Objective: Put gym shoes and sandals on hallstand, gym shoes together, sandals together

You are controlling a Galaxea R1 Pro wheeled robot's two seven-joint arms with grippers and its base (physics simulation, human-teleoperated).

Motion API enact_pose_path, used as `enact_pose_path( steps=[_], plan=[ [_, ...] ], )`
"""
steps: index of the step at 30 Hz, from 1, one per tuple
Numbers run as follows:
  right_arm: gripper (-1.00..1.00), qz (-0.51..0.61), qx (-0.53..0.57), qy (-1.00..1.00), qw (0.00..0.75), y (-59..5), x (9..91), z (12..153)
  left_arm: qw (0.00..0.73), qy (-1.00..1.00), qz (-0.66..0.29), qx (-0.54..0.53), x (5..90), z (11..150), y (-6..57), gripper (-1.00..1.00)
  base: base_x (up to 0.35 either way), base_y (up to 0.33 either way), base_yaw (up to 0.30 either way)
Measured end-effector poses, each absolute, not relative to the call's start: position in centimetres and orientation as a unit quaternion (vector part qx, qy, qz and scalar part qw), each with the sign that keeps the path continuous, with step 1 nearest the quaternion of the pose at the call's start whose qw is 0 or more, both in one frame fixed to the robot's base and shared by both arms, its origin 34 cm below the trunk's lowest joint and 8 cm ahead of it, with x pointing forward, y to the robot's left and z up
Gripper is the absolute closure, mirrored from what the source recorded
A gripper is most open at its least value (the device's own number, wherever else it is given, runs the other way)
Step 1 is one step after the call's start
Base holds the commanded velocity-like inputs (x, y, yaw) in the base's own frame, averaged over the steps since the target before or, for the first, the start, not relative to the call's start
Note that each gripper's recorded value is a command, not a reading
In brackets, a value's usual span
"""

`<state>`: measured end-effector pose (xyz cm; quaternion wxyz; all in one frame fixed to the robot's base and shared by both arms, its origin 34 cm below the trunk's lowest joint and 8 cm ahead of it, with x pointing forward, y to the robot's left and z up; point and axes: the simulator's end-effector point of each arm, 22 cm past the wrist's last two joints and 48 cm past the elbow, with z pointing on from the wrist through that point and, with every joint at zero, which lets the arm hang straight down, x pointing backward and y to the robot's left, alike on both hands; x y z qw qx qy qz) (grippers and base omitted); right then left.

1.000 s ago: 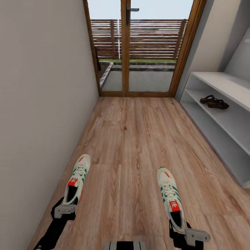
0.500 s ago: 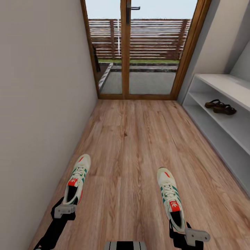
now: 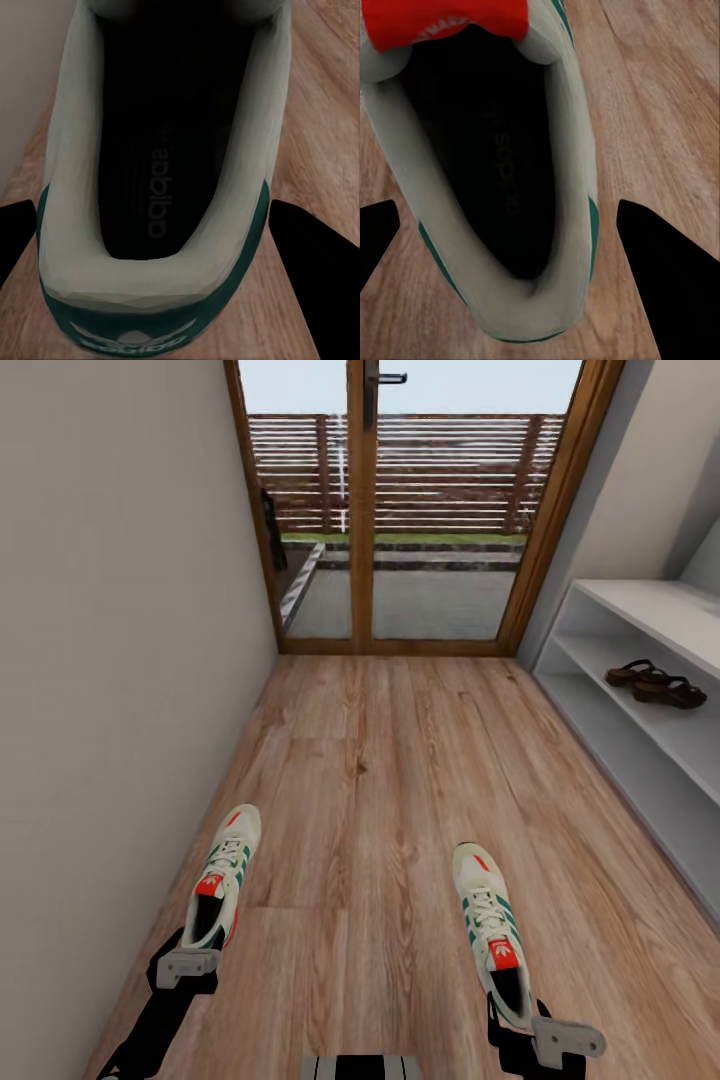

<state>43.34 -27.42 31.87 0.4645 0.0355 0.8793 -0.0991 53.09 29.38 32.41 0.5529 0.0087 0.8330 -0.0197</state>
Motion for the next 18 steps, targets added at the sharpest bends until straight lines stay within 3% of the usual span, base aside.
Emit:
enact_pose_path(
  steps=[18],
  plan=[
    [1.0, -0.097, 0.035, 0.88, 0.464, -27.14, 43.35, 31.84, 0.553, 0.833, -0.02, 0.009, 53.08, 32.4, 29.38, 1.0, 0.328, 0.0, 0.0]
  ],
)
